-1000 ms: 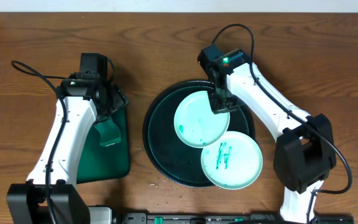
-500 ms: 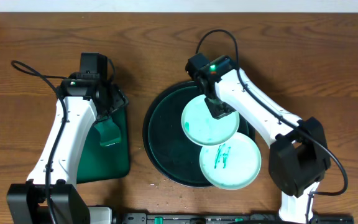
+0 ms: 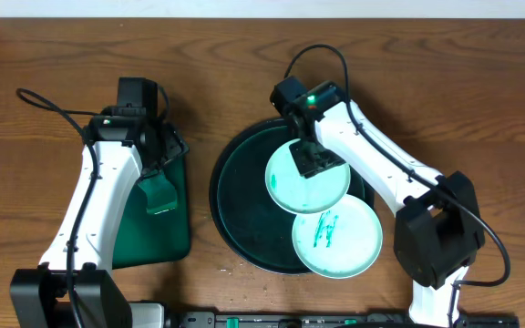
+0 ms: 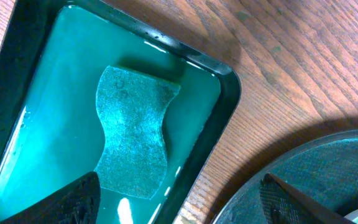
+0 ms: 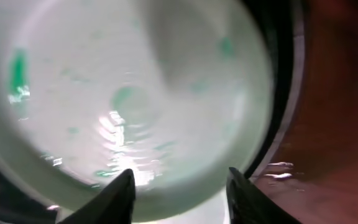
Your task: Clean dirty plates on tray and stack at the side
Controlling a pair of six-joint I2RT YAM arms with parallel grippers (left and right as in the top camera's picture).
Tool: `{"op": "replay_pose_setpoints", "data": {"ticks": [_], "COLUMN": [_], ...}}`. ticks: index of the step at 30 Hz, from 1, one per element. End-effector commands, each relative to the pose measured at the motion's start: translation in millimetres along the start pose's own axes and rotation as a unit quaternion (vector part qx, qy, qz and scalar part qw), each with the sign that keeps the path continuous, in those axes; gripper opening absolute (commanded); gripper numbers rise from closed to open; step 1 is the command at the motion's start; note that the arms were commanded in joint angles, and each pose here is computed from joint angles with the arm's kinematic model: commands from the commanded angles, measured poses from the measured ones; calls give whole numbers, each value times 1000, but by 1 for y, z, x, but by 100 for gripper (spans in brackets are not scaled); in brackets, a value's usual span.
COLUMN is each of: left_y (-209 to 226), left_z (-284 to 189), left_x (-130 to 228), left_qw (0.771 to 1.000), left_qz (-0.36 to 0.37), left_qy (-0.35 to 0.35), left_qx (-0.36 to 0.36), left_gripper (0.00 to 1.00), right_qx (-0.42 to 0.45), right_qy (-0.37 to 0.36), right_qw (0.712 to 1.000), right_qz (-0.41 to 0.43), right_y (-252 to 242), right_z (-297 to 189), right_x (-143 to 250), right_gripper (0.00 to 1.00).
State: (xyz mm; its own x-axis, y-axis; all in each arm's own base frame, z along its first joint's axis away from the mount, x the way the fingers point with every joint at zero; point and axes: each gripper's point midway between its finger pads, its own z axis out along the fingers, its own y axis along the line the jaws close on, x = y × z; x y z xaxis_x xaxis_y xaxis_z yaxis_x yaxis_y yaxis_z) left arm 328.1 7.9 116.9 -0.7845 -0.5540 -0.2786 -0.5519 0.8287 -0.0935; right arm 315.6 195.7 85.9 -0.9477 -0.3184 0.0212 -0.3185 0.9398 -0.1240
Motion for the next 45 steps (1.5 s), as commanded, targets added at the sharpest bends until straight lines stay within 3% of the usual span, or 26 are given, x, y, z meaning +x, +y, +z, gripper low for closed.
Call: {"op": "replay_pose_setpoints", "data": {"ticks": [1, 4, 15, 19, 45], "left_y": [-1, -1, -1, -1, -1], "left_z": [-4, -4, -4, -4, -4], "left_x": [-5, -5, -5, -5, -6], "left_qw": [1000, 1000, 1000, 1000, 1000], "left_qz": [0, 0, 0, 0, 0], "left_qy": [-7, -7, -7, -7, -8], "left_qx": [3, 3, 3, 3, 4], "left_gripper": [82, 82, 82, 82, 82], "right_qx": [-75, -93, -91, -134, -170], "right_qy": [-3, -11, -1, 18, 16], "right_qw": [997, 994, 990, 981, 972], "right_qz": [-11, -54, -103, -142, -163], "right_y": [28, 44, 70, 86, 117], "right_z": [-12, -12, 18, 28, 31], "right_x": [0, -1, -6, 0, 3], "right_gripper": [39, 27, 26, 25, 27]}}
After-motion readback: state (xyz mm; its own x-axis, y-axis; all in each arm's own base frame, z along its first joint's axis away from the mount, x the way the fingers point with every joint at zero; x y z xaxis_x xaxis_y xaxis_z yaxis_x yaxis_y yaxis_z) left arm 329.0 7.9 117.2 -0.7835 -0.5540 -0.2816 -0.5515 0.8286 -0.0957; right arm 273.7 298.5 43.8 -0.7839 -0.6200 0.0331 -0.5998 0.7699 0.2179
